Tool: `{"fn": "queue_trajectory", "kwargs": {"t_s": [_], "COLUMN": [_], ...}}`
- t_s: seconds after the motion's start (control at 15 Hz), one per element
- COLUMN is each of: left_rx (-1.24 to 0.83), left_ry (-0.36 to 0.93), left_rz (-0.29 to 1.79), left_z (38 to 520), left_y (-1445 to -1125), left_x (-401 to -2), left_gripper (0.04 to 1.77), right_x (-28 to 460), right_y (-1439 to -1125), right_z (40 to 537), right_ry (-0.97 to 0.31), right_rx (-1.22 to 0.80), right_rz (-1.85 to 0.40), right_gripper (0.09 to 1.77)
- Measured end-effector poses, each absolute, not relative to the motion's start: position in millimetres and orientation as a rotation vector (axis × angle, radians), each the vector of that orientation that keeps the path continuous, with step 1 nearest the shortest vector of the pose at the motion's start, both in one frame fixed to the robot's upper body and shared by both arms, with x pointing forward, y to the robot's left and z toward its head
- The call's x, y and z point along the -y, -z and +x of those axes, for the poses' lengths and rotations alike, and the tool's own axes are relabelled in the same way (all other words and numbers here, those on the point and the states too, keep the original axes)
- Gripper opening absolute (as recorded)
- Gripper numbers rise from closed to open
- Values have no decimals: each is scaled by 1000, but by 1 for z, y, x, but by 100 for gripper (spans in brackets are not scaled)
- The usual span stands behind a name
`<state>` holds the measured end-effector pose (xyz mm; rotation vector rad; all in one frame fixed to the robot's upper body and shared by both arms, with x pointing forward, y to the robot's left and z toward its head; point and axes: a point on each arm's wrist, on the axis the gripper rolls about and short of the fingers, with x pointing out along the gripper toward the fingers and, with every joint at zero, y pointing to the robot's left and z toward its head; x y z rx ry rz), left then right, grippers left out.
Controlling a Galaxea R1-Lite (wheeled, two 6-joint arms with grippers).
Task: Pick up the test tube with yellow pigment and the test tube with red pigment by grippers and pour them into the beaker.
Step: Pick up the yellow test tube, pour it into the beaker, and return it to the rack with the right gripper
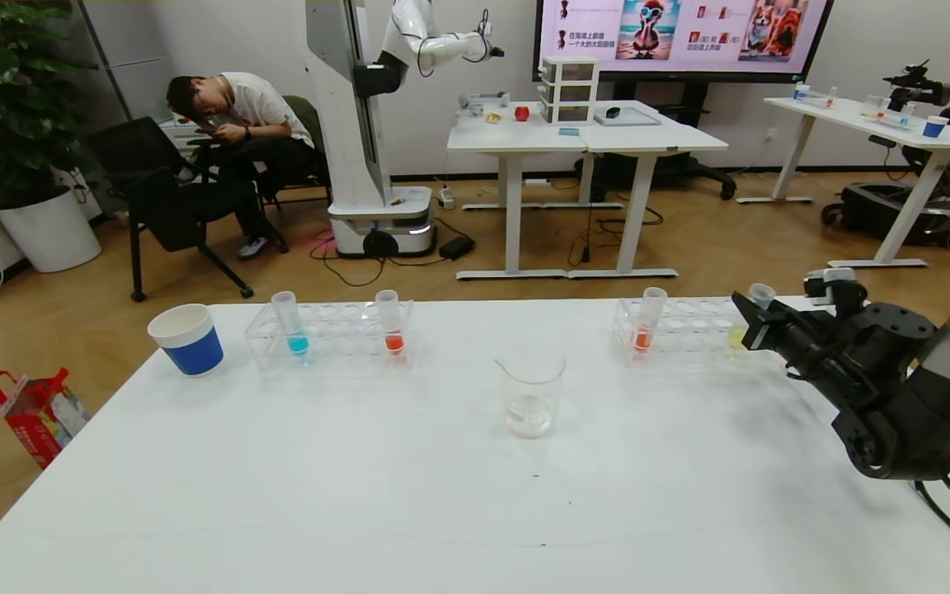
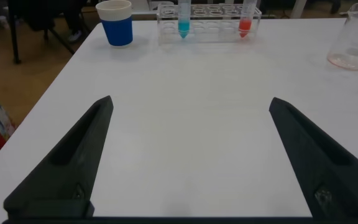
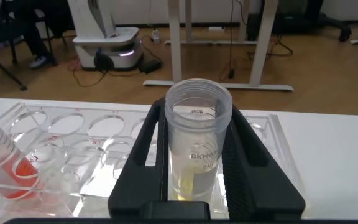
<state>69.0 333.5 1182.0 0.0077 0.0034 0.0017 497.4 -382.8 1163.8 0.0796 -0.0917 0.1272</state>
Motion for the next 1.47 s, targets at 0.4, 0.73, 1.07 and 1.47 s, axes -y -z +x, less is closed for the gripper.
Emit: {"fn": "queue_trajectory", "kwargs": {"t_s": [0.4, 0.73, 1.07, 1.47], "left_rx": [-3, -3, -3, -3], "left_ry": [-1, -1, -1, -1], "left_rz": [8, 7, 7, 8], "left_z": [69, 69, 69, 69], "left_y": [-1182, -1182, -1182, -1182], "left_x": [-334, -334, -334, -334], "left_gripper": [175, 175, 175, 175], "right_x": [378, 378, 353, 282], "right_y": [-1214, -1236, -1251, -1287], "right_z": [489, 484, 495, 508], "right_ry": [-138, -142, -214, -397], "right_rx": [133, 189, 203, 267], "right_rz": [57, -3, -71, -163], "right_gripper": [50, 50, 50, 50]}}
